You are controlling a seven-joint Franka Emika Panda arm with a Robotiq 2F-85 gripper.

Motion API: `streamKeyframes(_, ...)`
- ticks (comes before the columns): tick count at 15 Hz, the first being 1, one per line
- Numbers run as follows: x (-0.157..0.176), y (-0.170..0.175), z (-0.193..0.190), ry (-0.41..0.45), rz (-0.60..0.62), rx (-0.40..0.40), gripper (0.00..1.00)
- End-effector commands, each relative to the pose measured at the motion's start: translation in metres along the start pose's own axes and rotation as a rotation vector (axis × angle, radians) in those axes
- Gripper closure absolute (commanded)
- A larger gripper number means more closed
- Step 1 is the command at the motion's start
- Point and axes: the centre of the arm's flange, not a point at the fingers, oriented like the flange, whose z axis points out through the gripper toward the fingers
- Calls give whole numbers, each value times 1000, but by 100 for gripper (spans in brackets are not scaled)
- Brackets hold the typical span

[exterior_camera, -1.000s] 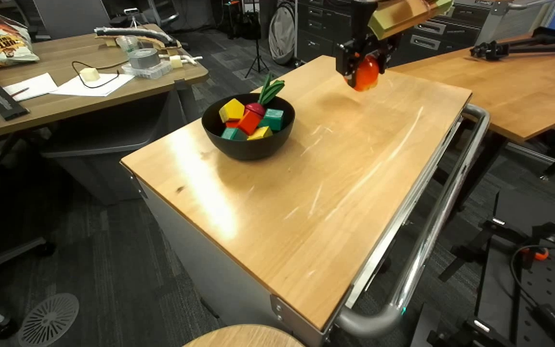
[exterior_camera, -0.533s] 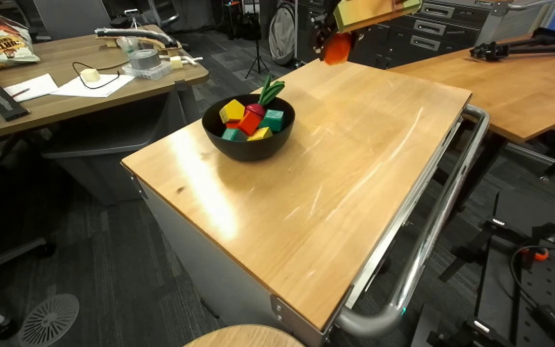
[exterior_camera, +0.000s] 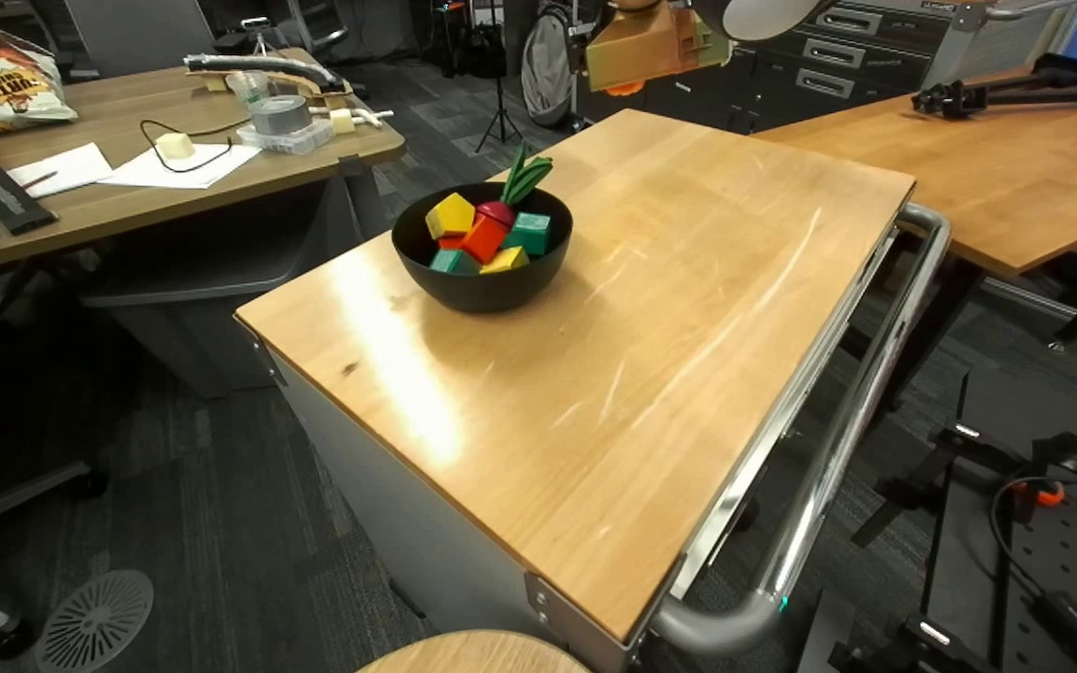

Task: Put all the colored objects on the table in the bowl except the apple- move it backward

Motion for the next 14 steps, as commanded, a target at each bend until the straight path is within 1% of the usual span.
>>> streamKeyframes(1, 2, -12, 27, 23, 91, -85, 45)
streamKeyframes(6, -14, 7, 64, -33, 178, -182, 45)
streamKeyframes(9, -15, 16, 79, -63, 232, -206, 45)
streamKeyframes(14, -12, 14, 84, -41, 257, -227, 45)
